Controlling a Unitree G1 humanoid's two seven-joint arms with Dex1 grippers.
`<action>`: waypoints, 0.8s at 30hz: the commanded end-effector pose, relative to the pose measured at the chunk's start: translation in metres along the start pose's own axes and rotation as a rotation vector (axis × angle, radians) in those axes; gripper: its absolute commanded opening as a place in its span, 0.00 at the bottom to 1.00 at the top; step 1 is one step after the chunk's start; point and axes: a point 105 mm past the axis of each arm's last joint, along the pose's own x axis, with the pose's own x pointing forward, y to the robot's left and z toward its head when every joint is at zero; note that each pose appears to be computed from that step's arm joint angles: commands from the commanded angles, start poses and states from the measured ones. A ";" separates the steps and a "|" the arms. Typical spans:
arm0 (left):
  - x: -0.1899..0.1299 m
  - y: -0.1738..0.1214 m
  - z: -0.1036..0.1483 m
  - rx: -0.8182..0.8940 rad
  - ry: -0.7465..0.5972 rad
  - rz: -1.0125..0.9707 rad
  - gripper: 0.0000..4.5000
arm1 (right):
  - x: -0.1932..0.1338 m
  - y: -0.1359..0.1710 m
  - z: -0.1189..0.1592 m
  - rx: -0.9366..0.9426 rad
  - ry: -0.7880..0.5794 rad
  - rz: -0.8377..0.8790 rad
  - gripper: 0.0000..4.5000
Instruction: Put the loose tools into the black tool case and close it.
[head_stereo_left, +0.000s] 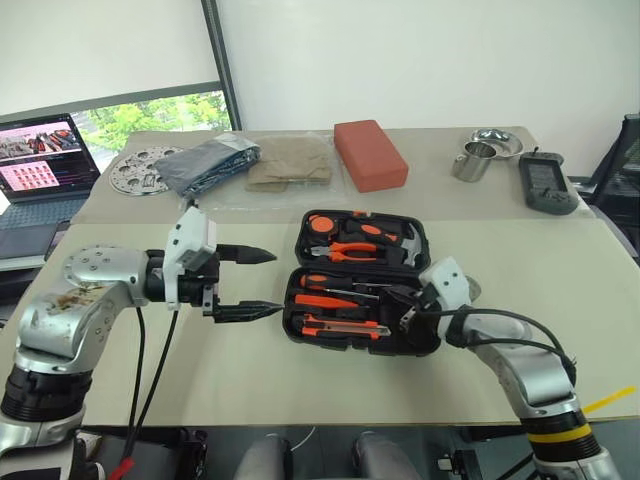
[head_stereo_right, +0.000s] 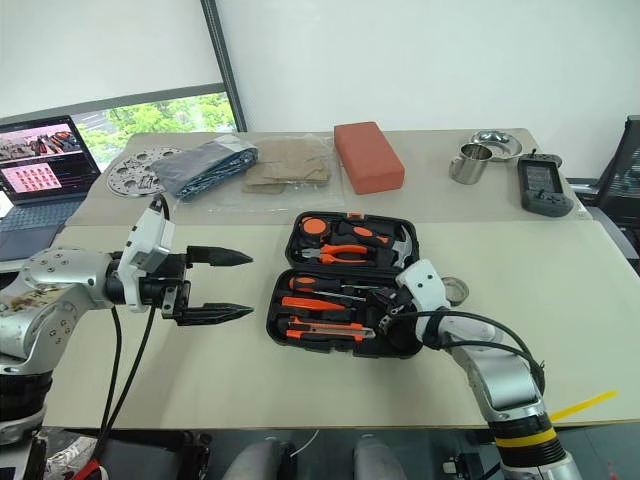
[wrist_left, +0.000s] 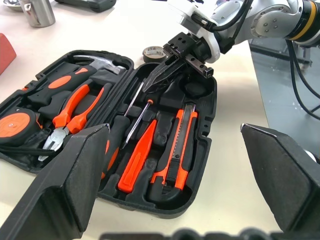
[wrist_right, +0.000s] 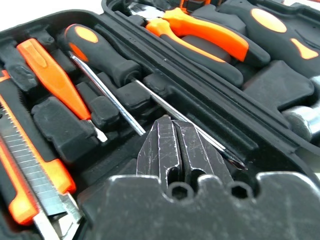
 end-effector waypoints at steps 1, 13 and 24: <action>0.000 -0.001 0.007 0.037 0.001 0.001 1.00 | 0.001 0.012 -0.026 0.023 0.118 0.039 0.01; 0.003 0.000 0.008 0.061 0.011 0.001 1.00 | -0.036 -0.021 0.032 -0.041 -0.079 0.000 0.13; 0.011 -0.005 0.019 0.098 -0.006 -0.056 1.00 | -0.112 -0.103 0.001 -0.174 0.299 -0.041 0.57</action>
